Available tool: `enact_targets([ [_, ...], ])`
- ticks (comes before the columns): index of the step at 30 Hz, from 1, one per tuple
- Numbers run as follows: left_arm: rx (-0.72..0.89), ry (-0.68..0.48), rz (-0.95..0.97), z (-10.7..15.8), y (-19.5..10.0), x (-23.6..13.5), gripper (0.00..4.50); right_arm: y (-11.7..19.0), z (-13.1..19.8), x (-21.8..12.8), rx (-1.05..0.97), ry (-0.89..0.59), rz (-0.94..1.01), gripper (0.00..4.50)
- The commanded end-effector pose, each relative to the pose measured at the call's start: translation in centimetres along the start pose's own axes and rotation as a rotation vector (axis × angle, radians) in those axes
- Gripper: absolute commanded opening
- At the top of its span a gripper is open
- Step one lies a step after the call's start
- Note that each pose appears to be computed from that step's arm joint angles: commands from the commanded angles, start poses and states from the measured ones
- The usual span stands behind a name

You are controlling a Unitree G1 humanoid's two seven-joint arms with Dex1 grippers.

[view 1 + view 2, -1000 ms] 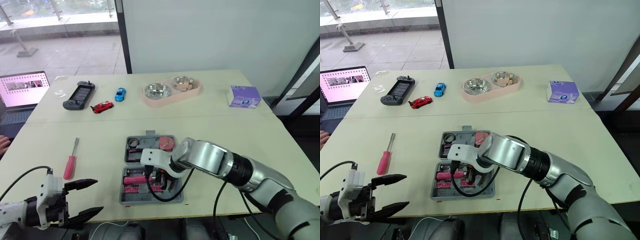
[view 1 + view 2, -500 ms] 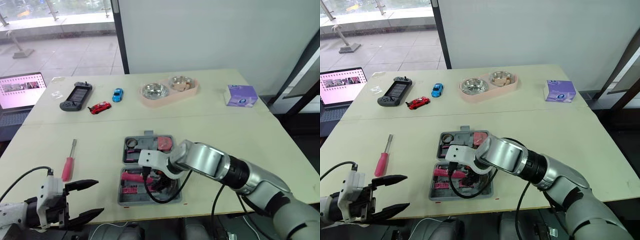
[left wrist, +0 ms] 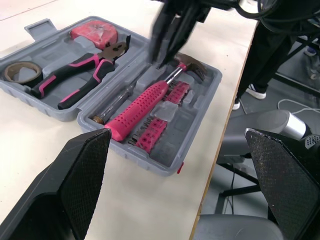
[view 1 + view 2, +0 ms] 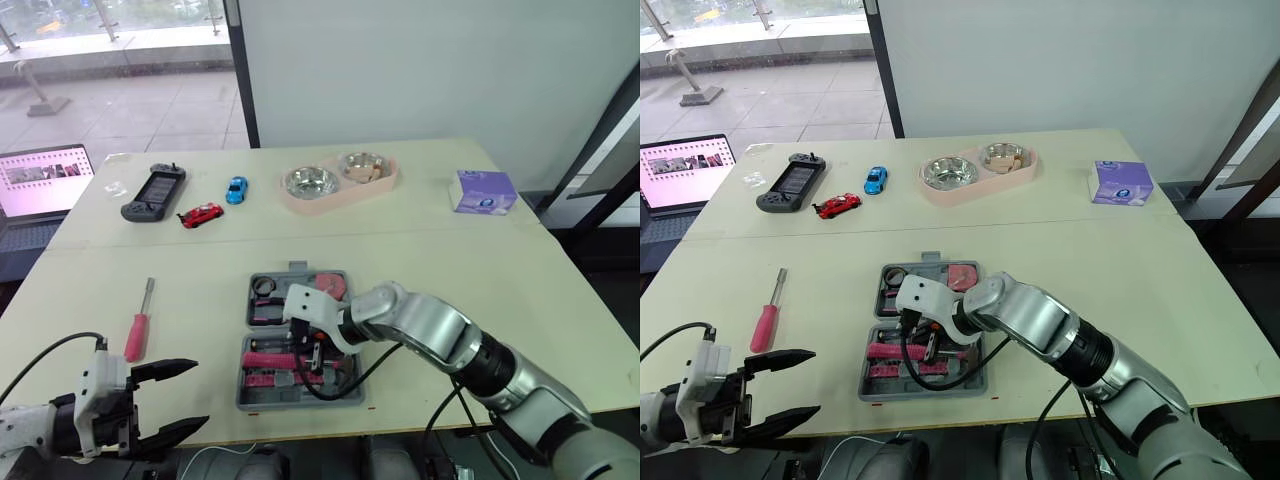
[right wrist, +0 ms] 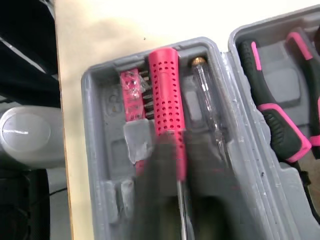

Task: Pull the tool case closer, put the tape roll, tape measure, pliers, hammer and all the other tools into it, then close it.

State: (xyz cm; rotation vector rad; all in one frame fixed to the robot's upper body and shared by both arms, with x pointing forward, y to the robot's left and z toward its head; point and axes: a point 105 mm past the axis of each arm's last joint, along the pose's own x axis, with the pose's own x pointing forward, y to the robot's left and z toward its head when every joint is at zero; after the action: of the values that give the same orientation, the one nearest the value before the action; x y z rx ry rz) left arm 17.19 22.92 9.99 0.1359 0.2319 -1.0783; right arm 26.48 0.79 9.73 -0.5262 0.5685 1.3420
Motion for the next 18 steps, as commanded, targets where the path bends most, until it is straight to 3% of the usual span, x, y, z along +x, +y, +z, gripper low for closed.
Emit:
enact_targets([
  [1, 0.020, -0.003, -0.007, 0.6, 0.1, -0.1, 4.50, 0.7, 0.9, -0.2, -0.025, -0.107, 0.039, 0.06],
  [6, 0.020, 0.001, -0.005, 0.6, 0.2, -0.2, 4.50, 0.8, -0.5, 0.4, -0.023, -0.099, 0.054, 0.06],
  [18, 0.019, 0.000, 0.003, 0.7, 0.0, -0.2, 4.50, -0.7, -6.2, 2.2, 0.034, 0.160, -0.026, 0.06],
])
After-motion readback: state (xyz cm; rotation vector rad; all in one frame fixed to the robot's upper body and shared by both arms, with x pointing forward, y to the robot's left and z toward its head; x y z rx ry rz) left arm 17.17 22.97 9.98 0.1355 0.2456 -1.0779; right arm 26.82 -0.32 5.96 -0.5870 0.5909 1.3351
